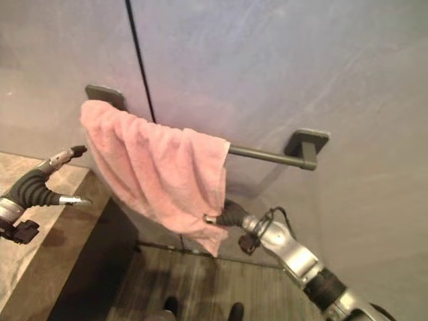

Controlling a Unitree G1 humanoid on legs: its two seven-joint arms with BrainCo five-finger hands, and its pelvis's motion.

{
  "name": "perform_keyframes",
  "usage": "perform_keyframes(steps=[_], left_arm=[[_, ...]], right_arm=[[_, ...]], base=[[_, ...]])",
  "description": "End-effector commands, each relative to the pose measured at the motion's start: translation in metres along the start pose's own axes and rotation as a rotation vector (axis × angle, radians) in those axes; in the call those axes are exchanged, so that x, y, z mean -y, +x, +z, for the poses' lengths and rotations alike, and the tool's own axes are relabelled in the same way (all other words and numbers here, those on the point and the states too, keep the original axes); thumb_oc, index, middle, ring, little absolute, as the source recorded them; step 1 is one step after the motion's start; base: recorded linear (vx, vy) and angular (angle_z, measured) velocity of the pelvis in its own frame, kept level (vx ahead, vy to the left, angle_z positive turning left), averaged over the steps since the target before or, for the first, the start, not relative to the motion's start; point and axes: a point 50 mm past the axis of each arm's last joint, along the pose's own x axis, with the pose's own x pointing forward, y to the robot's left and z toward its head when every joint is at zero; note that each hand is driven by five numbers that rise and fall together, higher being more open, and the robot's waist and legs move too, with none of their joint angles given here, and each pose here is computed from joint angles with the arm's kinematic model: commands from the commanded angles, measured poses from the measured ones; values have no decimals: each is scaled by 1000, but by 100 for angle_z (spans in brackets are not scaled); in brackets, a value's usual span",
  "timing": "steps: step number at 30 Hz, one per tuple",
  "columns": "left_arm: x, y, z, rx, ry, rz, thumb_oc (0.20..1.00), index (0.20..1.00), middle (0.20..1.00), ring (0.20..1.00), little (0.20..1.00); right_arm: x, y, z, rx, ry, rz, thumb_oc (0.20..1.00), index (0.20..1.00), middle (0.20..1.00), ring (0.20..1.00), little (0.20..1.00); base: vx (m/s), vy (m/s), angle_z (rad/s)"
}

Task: Put brush and paste in cup on sink, flatten towel.

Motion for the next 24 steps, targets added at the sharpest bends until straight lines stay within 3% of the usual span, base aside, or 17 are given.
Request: perform_keyframes(steps=[1,8,12,14,17,24], left_arm=[[-12,9,1,35,5,55,1000,1000,1000,1000,1000],[3,19,-18,-26,-60,49,1000,1000,1000,1000,1000],[16,25,-28,-46,-194,57,1000,1000,1000,1000,1000],[38,31,-28,-35,-315,-19,1000,1000,1000,1000,1000],[47,36,-25,-16,-358,-50,1000,1000,1000,1000,1000],[100,68,-9,36,-535,-124,1000,1000,1000,1000,1000]], right_arm=[[5,-1,29,148,-34,6,200,200,200,200,200],[-2,-6,21,137,5,-3,200,200,200,200,200],[-5,-2,19,129,4,-5,200,200,200,200,200],[-9,3,18,117,5,21,200,200,200,200,200],[-11,5,17,112,5,32,200,200,200,200,200],[-18,11,12,98,36,45,200,200,200,200,200]], base=[[30,52,-20],[22,40,-21],[27,22,-16],[43,26,-18],[48,10,-8],[36,6,-1]])
